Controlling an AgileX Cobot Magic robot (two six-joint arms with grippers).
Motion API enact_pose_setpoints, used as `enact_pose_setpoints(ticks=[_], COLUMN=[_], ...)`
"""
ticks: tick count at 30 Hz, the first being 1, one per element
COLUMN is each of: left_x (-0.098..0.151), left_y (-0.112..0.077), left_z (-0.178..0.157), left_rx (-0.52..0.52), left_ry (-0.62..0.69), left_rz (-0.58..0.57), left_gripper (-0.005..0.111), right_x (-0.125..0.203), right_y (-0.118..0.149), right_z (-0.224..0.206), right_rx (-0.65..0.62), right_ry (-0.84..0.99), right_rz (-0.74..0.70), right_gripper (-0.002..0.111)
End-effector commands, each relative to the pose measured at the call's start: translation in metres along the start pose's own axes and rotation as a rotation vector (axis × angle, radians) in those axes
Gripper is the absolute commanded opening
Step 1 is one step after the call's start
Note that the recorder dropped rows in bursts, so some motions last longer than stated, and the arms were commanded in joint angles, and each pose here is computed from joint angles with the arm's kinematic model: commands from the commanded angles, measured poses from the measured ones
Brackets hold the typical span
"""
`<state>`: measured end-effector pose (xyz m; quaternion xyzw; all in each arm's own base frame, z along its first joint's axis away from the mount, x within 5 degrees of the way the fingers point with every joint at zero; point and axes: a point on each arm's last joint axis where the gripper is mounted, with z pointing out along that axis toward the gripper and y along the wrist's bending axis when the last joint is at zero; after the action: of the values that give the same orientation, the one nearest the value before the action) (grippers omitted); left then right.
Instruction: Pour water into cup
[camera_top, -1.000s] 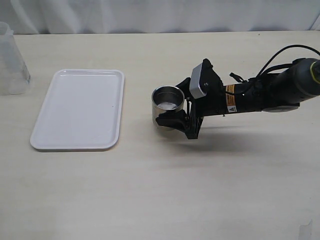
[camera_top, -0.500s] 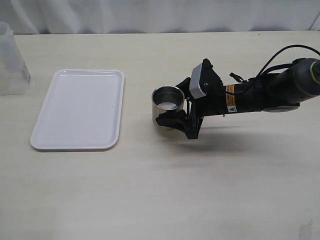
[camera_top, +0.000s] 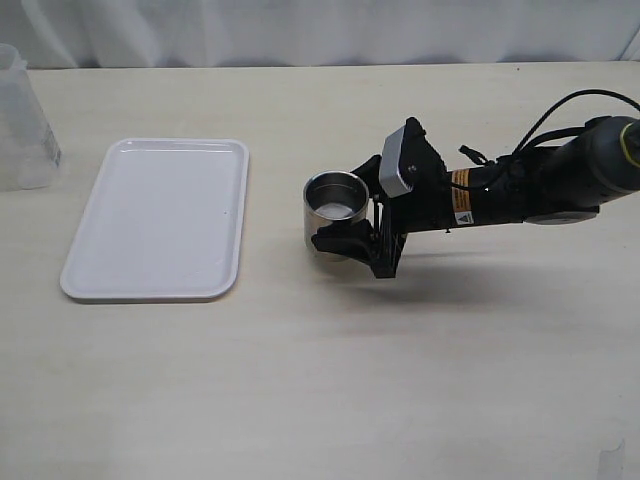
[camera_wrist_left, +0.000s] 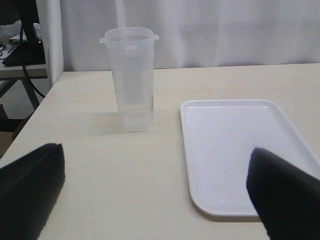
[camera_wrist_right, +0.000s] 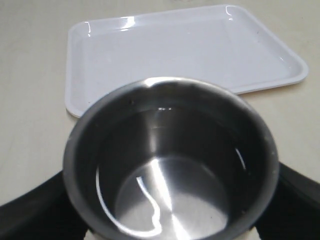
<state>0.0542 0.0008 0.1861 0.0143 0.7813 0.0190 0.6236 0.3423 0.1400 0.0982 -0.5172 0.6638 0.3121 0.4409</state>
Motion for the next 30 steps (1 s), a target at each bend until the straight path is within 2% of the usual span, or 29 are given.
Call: enact_pose_setpoints(ticks=[1, 30], left_x=[0.0005, 0.0003], left_y=[-0.0007, -0.0006], left_z=[0.0002, 0.0002], left_rx=[0.010, 0.010], left_ry=[-0.005, -0.006], left_rz=[-0.011, -0.009], left_gripper=[0.092, 0.092], right_x=[-0.0068, -0.0100], right_y=[-0.0011, -0.0025], right_z=[-0.0008, -0.0009], right_rx=[0.003, 0.015], right_ry=[-0.042, -0.075], right_rz=[0.004, 0.028], right_gripper=[0.004, 0.004])
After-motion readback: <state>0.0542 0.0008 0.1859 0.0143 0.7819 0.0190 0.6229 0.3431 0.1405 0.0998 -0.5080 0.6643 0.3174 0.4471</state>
